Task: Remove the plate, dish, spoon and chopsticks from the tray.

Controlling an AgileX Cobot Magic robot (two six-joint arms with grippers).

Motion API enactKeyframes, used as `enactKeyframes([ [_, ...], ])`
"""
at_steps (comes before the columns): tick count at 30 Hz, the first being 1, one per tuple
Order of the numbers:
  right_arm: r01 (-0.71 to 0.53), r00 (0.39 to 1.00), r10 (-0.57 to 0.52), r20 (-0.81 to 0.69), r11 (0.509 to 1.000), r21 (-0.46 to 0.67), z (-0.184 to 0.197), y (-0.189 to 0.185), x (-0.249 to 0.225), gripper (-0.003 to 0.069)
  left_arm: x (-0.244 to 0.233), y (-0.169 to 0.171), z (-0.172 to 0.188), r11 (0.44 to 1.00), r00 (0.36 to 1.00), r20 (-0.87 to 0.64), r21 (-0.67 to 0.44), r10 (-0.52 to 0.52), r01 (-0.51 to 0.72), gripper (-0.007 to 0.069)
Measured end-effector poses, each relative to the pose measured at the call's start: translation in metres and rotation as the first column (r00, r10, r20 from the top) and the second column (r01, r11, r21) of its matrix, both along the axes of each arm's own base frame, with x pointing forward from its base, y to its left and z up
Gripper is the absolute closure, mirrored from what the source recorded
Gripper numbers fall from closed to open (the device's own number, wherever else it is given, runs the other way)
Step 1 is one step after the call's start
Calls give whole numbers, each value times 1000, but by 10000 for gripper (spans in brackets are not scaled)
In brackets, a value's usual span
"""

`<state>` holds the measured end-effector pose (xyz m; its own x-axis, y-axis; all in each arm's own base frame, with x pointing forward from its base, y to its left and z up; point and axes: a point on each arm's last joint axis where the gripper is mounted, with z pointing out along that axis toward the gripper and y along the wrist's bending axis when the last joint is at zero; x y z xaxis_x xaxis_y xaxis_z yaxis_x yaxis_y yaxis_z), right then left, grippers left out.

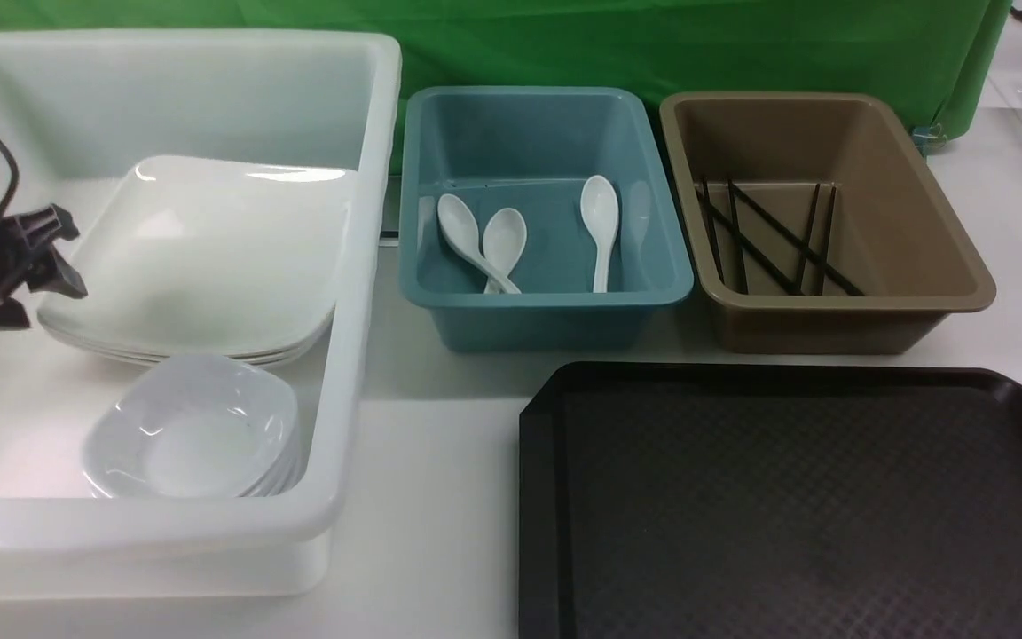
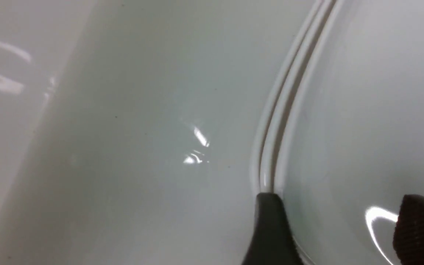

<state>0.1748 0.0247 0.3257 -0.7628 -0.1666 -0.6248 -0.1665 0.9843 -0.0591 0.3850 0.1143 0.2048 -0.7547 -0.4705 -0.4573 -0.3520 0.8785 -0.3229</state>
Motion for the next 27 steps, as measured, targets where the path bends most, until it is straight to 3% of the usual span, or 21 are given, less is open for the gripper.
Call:
enactKeyframes([
  [4,6,1000,-6,-19,1000,1,-1,0,-1,283,-6,0,15,999,1000,0,43,-25,25,123],
  [8,-10,1000,10,-13,1000,21,13,2,-2,295,-11,-5,45,997,998,24,52,-60,58,169],
  [12,-59,996,56,72,998,36,53,5,-5,435,-23,-27,91,982,982,85,100,-171,162,358],
  [14,-73,982,64,178,996,44,82,4,-10,560,-40,-52,125,958,954,137,147,-268,248,522],
  [16,-83,946,61,318,995,56,106,2,-23,618,-57,-75,152,935,924,182,179,-338,307,591],
  [19,-92,874,46,484,993,71,125,-1,-43,634,-82,-103,183,901,872,248,224,-422,372,615],
  [22,-109,718,16,696,990,90,139,-7,-78,635,-118,-132,215,861,798,330,266,-504,434,622],
  [27,-129,510,-27,860,986,107,117,-14,-115,636,-181,-168,234,794,669,428,293,-608,534,624],
])
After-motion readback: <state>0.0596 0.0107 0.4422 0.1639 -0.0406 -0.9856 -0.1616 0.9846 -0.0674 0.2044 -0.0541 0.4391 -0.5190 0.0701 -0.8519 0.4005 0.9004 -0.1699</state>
